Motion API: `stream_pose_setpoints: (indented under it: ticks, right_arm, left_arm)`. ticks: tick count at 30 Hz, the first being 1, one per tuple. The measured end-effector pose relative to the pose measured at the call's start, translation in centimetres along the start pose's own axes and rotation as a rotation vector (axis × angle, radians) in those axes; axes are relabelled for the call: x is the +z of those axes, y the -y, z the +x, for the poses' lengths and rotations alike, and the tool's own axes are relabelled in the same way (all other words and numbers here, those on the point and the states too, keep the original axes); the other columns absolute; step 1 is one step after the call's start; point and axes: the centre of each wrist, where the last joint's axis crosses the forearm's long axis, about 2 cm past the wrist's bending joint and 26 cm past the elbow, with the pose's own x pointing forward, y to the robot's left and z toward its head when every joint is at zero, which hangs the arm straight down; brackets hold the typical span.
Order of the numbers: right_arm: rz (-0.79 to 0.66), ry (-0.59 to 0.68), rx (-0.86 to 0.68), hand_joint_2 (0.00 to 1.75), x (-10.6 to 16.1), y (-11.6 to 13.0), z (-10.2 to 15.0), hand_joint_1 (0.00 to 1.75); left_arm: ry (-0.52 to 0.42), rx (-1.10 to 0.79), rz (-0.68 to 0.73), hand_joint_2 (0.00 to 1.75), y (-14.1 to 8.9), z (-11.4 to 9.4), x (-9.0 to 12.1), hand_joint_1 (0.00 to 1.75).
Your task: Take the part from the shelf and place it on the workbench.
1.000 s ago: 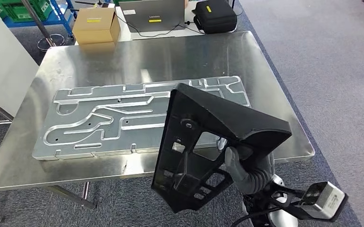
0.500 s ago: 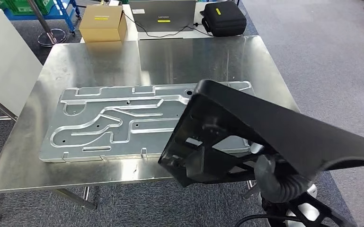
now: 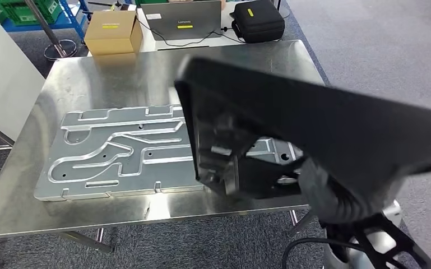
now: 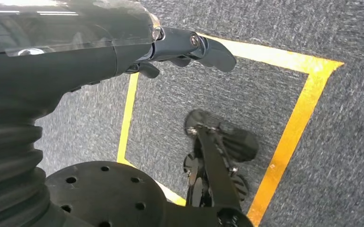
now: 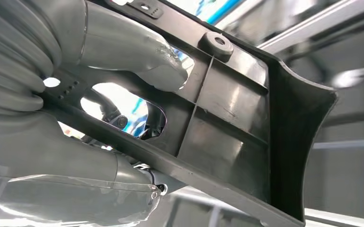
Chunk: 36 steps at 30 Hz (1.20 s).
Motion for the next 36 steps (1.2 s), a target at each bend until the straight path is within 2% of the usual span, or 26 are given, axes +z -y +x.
stream_pose_setpoints:
  ticks: [4,6,10,13,18,27,32,36]
  right_arm:
    - [-0.009,-0.025,0.089,1.75,-1.0,0.6,-1.4,1.75]
    - [-0.028,-0.048,0.183,1.75,-1.4,0.9,-2.0,1.75]
    - [-0.069,-0.111,0.521,1.75,-2.9,1.8,-4.1,1.75]
    - [-0.044,-0.171,0.787,1.75,-3.5,2.0,-6.6,1.75]
    - [0.046,-0.237,1.057,1.75,-3.8,2.5,-10.9,1.75]
    - [0.282,-0.401,1.306,1.75,-1.6,3.7,-17.6,1.75]
    - [0.441,-0.567,1.362,1.75,2.2,6.2,-22.1,1.75]
    - [0.555,-0.732,1.376,1.75,5.1,8.5,-24.0,1.75]
  left_arm:
    - [-0.002,0.001,-0.001,1.75,0.2,0.1,0.0,0.00]
    - [-0.008,0.000,-0.005,1.75,0.4,0.0,0.1,0.00]
    - [-0.011,-0.001,-0.016,1.75,0.8,-0.1,0.2,0.00]
    - [-0.018,-0.004,-0.015,1.75,1.0,-0.1,0.3,0.00]
    - [-0.029,-0.009,-0.014,1.75,1.4,-0.3,0.4,0.00]
    - [-0.031,-0.018,-0.013,1.75,1.3,-0.4,0.4,0.00]
    - [-0.025,-0.031,-0.015,1.75,1.2,-0.6,0.4,0.00]
    - [-0.027,-0.038,-0.014,1.75,1.0,-0.7,0.4,0.00]
